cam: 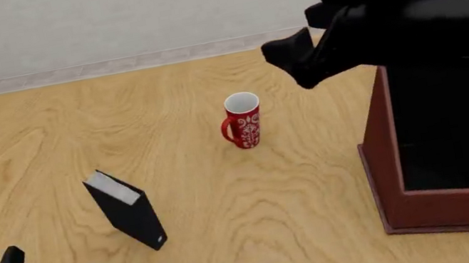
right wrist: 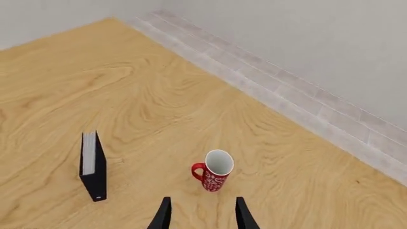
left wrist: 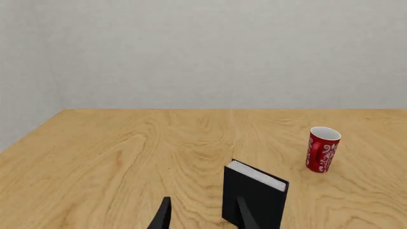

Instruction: Pick up the book and place it in the left compartment of the caddy.

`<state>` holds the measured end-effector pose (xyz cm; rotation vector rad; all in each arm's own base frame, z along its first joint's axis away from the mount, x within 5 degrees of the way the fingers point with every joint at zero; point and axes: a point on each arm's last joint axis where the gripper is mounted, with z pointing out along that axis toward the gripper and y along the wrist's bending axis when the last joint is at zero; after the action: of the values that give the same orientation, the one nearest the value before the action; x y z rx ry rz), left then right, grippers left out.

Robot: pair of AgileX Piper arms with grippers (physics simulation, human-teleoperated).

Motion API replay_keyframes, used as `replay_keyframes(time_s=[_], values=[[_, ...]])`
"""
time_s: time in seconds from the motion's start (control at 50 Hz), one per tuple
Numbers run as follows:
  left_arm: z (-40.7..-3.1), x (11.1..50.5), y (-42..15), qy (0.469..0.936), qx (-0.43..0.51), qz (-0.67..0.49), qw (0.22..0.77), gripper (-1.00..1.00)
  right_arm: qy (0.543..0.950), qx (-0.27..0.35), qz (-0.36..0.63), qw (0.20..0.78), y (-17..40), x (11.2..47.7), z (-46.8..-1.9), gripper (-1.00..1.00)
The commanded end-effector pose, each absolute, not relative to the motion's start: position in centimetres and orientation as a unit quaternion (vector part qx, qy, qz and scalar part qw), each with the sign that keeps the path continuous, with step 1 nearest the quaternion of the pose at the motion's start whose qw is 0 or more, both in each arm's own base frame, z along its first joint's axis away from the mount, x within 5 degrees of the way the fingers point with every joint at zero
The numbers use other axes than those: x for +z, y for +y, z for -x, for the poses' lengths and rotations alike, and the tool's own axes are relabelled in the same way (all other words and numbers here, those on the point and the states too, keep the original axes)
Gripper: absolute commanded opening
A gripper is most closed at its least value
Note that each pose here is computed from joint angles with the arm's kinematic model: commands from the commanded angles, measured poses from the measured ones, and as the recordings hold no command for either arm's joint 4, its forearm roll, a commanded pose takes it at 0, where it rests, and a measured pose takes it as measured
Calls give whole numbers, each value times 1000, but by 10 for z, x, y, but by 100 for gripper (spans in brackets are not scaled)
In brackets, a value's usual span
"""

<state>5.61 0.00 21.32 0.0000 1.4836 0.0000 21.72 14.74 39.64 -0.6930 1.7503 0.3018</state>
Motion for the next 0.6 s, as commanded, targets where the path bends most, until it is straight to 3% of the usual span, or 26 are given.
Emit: replay_keyframes(time_s=[0.02, 0.6], values=[[-56, 213, 0, 676, 0, 0, 737, 100, 763, 136, 307, 552, 170, 395, -236, 100], [-56, 213, 0, 676, 0, 0, 737, 100, 752, 171, 353, 530, 229, 389, -245, 100]])
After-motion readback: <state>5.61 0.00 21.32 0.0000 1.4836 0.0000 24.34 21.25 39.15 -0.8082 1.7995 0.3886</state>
